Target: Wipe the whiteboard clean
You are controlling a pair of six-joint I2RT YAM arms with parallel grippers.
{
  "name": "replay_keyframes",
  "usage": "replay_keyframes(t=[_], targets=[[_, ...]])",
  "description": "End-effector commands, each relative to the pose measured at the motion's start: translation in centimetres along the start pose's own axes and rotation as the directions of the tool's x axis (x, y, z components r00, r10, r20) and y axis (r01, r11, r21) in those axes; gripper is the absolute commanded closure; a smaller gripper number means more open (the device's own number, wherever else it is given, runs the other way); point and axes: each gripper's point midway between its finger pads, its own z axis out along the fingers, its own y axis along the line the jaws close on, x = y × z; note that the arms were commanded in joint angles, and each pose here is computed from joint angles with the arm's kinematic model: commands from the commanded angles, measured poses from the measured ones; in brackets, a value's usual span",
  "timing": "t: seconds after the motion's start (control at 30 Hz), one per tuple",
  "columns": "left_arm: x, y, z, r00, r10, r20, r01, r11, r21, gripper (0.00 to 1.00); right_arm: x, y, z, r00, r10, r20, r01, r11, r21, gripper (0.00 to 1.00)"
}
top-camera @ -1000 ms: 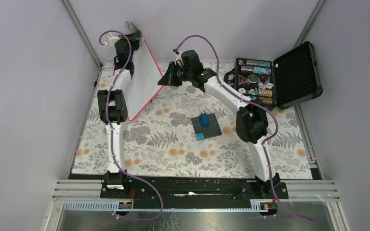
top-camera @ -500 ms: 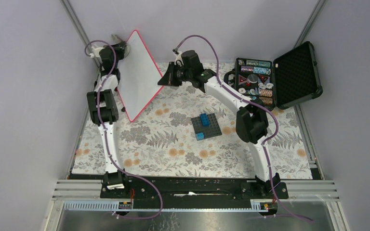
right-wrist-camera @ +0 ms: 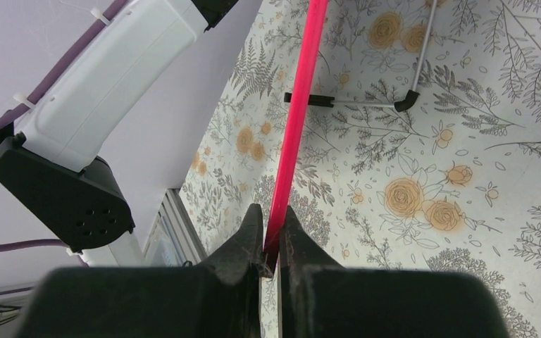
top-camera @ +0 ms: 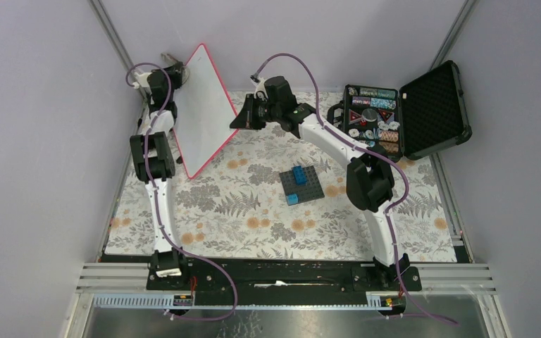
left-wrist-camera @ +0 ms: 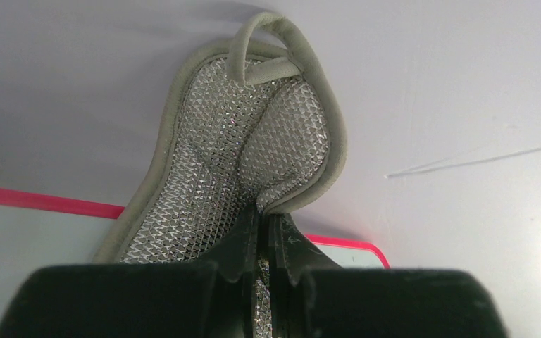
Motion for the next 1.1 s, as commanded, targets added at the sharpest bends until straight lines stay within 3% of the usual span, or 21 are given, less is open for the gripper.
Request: replay_keyframes(t=[0.0,0.23,0.33,0.5,0.8,0.97,1.07], targets=[[8.5,-13.7,-2.7,0.986,-0.021,-0.168,0.063,0.967,0.246,1.0,6.4,6.5,-0.1,0.954,-0.247,-0.17,0.197,0.944,-0.265,1.0],[11.9,-20.3,-4.2,0.98,-0.025,-0.196,0.093,0.933,0.349,1.0,6.5,6.6,-0.1,0.953,-0.252,-0.171,0.201,0.942,-0.268,1.0],[12.8,-20.4,-4.2,0.98,-0.013,-0.198,0.083,0.934,0.348,1.0,6.3,6.8,-0.2,0.954,-0.249,-0.167,0.199,0.942,-0.269,1.0],[9.4,-16.8,-2.9,0.99,0.01,-0.144,0.033,0.955,0.294,1.0,6.3,6.9,-0.6,0.954,-0.252,-0.162,0.205,0.943,-0.264,1.0],[2.2,-5.1,-1.1,0.992,0.009,-0.128,0.005,0.995,0.104,1.0,6.5,6.6,-0.1,0.957,-0.237,-0.169,0.187,0.945,-0.268,1.0],[1.7,-0.2,-1.3,0.987,0.011,-0.159,-0.006,1.0,0.028,1.0,6.5,6.4,0.0,0.958,-0.233,-0.166,0.185,0.948,-0.259,1.0],[2.4,0.2,-1.6,0.986,0.018,-0.164,-0.014,1.0,0.024,1.0,6.5,6.5,0.0,0.959,-0.231,-0.166,0.184,0.948,-0.259,1.0]])
